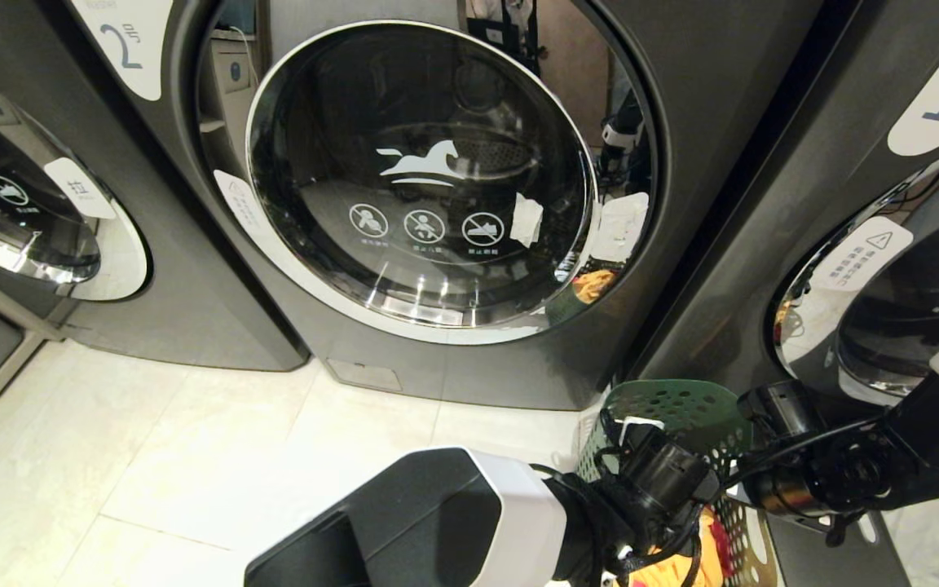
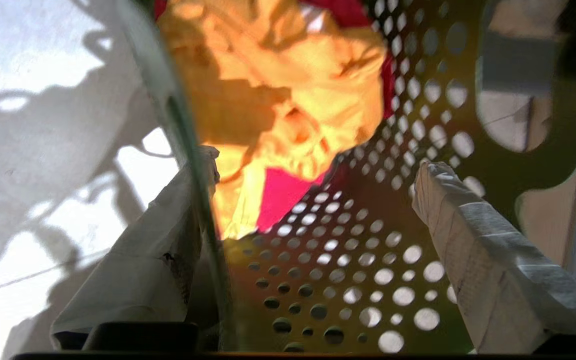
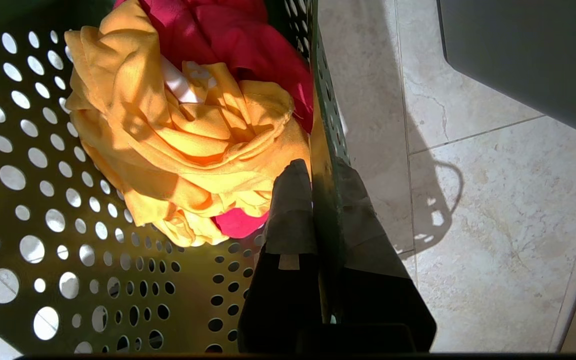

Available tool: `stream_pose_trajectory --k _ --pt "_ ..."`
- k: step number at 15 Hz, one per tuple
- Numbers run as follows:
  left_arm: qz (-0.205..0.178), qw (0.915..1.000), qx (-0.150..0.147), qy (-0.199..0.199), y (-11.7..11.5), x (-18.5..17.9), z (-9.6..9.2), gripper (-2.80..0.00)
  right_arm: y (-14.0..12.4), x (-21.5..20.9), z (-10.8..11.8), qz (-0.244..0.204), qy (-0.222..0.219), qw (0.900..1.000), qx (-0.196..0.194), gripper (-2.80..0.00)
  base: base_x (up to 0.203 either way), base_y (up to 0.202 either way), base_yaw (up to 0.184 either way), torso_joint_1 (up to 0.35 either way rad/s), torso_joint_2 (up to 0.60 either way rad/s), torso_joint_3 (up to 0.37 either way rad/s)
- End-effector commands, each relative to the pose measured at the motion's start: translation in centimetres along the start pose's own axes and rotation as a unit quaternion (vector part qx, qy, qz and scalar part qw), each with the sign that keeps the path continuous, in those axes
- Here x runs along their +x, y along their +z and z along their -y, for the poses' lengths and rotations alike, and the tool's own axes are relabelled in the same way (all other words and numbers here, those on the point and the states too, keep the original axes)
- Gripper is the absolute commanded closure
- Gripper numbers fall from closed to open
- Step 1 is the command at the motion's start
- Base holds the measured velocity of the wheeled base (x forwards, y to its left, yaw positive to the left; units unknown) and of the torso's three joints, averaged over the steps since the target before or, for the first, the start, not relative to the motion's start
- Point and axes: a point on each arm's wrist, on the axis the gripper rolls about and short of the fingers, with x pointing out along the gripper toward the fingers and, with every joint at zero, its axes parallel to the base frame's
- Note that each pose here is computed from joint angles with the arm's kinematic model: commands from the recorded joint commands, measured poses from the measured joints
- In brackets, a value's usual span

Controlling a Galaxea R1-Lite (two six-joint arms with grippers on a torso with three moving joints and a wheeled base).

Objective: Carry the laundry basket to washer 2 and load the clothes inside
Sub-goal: Pick up the clothes basket and put it beside the washing machine

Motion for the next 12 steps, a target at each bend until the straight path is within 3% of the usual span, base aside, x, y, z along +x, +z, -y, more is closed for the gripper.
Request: stream_pose_trajectory --k 1,3,9,12 --pt "-0.009 0.9998 0.003 0.02 -0.2 -0.5 -0.3 -2.8 0.0 0.1 0.0 0.0 -0.001 1.0 0.002 0.0 0.0 0.0 0.0 0.0 0.0 0.0" --pt "-0.007 0.9985 0.007 0.054 -0.5 -0.5 -0.6 -2.8 0.0 0.1 0.0 0.0 -0.001 1.0 0.001 0.0 0.0 0.0 0.0 0.0 0.0 0.0" --pt "-0.016 0.9945 0.015 0.102 -0.3 -1.4 -1.0 -2.8 0.0 0.1 0.0 0.0 -0.001 1.0 0.002 0.0 0.0 0.0 0.0 0.0 0.0 0.0" --pt "-0.019 0.9918 0.016 0.125 0.2 -3.2 -1.3 -2.8 0.8 0.6 1.1 0.003 -0.013 1.0 0.008 0.0 0.0 0.0 0.0 0.0 0.0 0.0"
